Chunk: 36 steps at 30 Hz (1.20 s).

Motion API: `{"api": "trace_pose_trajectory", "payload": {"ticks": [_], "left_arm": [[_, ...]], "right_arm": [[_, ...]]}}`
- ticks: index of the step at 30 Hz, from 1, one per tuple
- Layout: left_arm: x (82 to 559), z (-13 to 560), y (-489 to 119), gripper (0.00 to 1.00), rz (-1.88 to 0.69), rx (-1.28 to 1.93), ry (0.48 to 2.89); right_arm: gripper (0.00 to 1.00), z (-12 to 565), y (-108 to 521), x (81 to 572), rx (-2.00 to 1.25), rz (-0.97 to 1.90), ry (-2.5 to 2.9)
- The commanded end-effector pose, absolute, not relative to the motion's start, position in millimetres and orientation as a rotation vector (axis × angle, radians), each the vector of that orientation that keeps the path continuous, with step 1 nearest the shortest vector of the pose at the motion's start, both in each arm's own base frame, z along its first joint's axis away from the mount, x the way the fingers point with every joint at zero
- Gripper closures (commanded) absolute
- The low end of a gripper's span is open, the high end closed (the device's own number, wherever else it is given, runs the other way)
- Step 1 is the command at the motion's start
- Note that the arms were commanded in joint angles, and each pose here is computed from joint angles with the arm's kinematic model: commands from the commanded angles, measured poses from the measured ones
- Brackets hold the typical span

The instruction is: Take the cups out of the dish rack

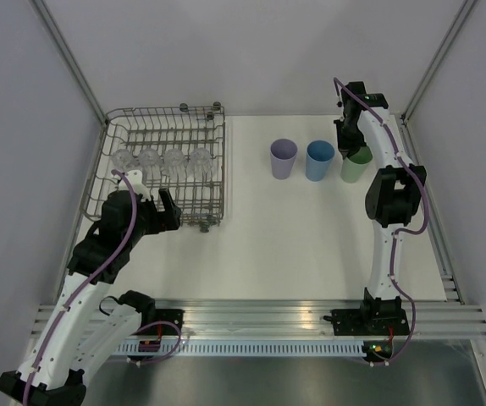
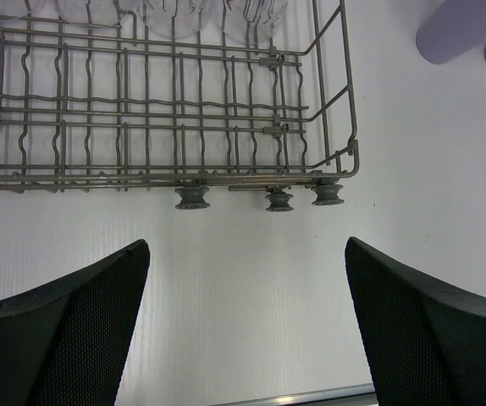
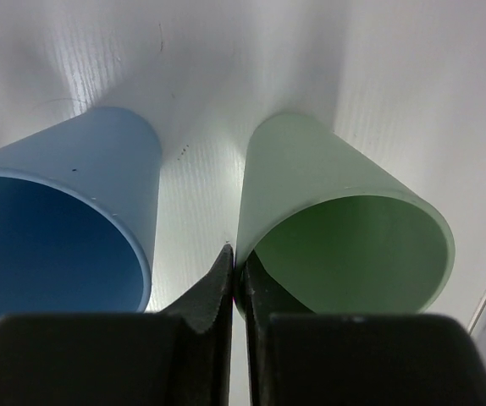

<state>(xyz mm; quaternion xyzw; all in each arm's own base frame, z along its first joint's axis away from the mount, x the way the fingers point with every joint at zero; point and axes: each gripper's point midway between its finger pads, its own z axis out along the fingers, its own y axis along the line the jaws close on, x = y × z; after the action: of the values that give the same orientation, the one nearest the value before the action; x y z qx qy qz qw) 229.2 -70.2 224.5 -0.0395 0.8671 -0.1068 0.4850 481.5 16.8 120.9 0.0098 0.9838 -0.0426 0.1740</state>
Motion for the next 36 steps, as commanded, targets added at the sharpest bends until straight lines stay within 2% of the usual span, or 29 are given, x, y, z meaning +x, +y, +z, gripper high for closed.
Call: {"api": "trace_pose_trajectory", "payload": {"ticks": [1, 7, 16, 19, 21, 22, 30, 34, 35, 36], "left_arm": [[233.8, 228.4, -69.9, 0.0, -0.246, -0.065, 2.078], [233.9, 227.7, -70.8, 0.0, -0.249, -0.062, 2.082], [233.6, 226.0, -71.6, 0.0, -0.251, -0.057, 2.088], [234.9, 225.7, -70.9, 0.0, -0.243, -0.06, 2.09], [236.2, 224.1, -69.6, 0.0, -0.228, -0.063, 2.102], [236.8, 224.0, -69.0, 0.0, -0.222, -0.065, 2.104], [247.9, 234.6, -53.4, 0.0, -0.109, -0.172, 2.128], [259.3, 250.1, -44.3, 0.0, -0.06, -0.292, 2.095], [265.6, 259.2, -40.9, 0.0, -0.043, -0.346, 2.071], [268.9, 262.3, -39.0, 0.0, -0.032, -0.378, 2.062]], "right_arm": [[0.9, 136.6, 17.0, 480.5, 0.016, -0.142, 2.767], [0.72, 154.9, 12.7, 480.6, 0.034, -0.164, 2.721], [0.64, 192.1, 10.0, 476.1, 0.046, -0.164, 2.64], [0.52, 217.1, 9.0, 470.7, 0.058, -0.154, 2.584], [0.33, 238.4, 9.9, 465.5, 0.069, -0.14, 2.532], [0.03, 244.9, 10.7, 463.1, 0.073, -0.131, 2.517], [0.02, 321.0, 28.6, 428.3, 0.077, 0.029, 2.276], [0.02, 354.6, 64.5, 414.3, 0.015, 0.229, 2.105], [0.02, 345.2, 71.7, 408.2, 0.002, 0.26, 2.118], [0.02, 364.3, 83.3, 399.3, -0.022, 0.336, 2.047]]}}
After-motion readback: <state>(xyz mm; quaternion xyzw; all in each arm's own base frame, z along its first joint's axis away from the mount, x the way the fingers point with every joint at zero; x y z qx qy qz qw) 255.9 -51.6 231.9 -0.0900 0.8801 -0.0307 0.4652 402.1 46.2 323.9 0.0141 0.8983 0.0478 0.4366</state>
